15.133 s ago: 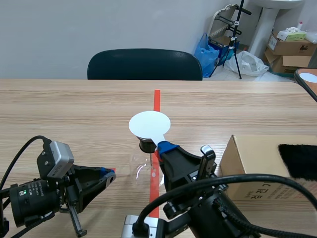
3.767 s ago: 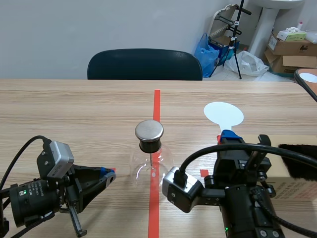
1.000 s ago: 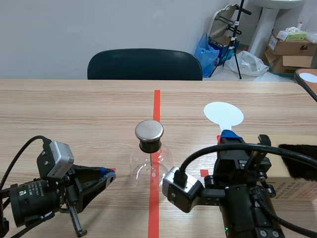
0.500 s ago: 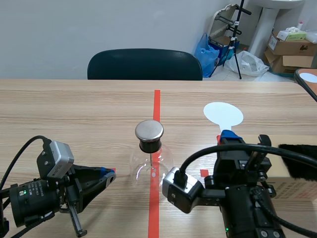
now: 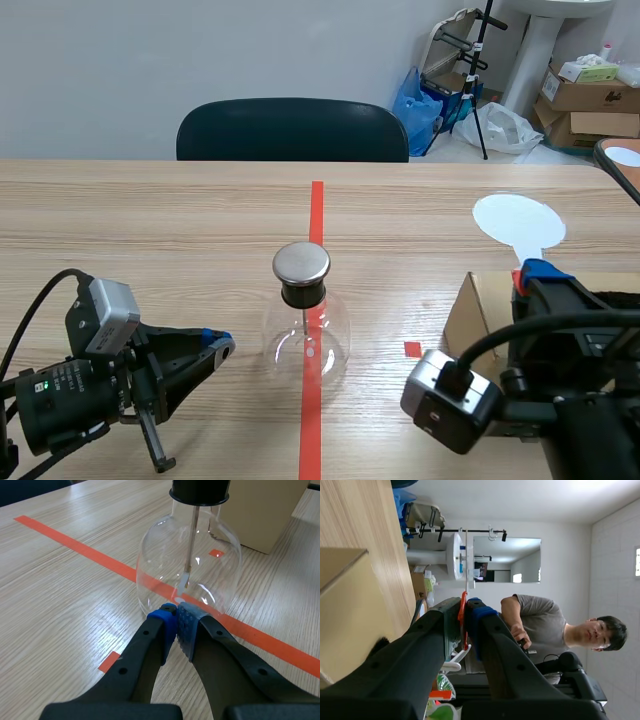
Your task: Do the electroscope experiment
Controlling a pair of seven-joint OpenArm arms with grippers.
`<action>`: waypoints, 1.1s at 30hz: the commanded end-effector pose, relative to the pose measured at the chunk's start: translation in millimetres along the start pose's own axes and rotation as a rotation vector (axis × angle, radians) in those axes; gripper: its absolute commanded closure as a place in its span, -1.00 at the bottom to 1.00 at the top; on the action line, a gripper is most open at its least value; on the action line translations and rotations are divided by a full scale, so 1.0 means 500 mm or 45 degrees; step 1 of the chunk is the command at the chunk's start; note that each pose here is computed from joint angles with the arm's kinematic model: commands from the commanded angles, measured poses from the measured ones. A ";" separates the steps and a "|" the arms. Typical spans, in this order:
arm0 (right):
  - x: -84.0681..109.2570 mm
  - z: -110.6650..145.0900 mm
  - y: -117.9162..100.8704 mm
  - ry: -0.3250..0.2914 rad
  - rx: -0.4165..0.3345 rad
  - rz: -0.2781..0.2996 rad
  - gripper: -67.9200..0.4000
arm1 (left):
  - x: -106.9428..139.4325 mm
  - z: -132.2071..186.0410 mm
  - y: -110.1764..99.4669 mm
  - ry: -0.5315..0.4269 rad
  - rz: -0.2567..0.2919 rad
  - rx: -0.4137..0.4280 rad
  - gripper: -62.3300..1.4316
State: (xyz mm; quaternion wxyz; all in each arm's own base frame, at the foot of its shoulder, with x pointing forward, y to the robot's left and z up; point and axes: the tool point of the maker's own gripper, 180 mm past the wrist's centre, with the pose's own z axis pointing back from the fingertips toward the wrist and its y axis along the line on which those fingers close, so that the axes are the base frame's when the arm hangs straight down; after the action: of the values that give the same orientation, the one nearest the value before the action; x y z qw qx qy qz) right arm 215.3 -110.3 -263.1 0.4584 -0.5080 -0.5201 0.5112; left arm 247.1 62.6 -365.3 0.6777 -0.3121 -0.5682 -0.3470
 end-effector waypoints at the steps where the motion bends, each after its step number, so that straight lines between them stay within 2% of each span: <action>1: -0.002 -0.002 -0.015 -0.009 -0.039 0.002 0.94 | 0.023 -0.005 0.006 -0.054 -0.005 0.008 0.86; 7: -0.005 0.011 -0.037 -0.080 -0.118 0.029 0.94 | 0.023 -0.005 0.006 -0.054 -0.005 0.008 0.86; 12: -0.025 0.020 -0.039 -0.074 -0.127 0.019 0.94 | 0.021 -0.002 0.005 -0.046 -0.002 0.000 0.86; 16: -0.037 0.031 -0.032 -0.054 -0.103 0.035 0.94 | 0.016 0.010 0.003 -0.033 0.001 -0.004 0.86; 23: -0.042 0.048 -0.017 -0.041 -0.062 0.045 0.94 | 0.036 0.045 -0.020 -0.066 -0.024 -0.034 0.86; 33: -0.044 0.072 0.032 -0.029 0.033 0.033 0.94 | 0.067 0.093 -0.056 -0.071 -0.061 -0.050 0.86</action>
State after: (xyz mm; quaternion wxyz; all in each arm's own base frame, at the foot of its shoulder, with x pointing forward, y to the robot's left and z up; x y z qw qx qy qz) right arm 179.6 -133.0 -294.3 0.4737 -0.4807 -0.4984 0.5442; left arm 202.2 80.8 -331.2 0.6534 -0.3175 -0.5787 -0.3706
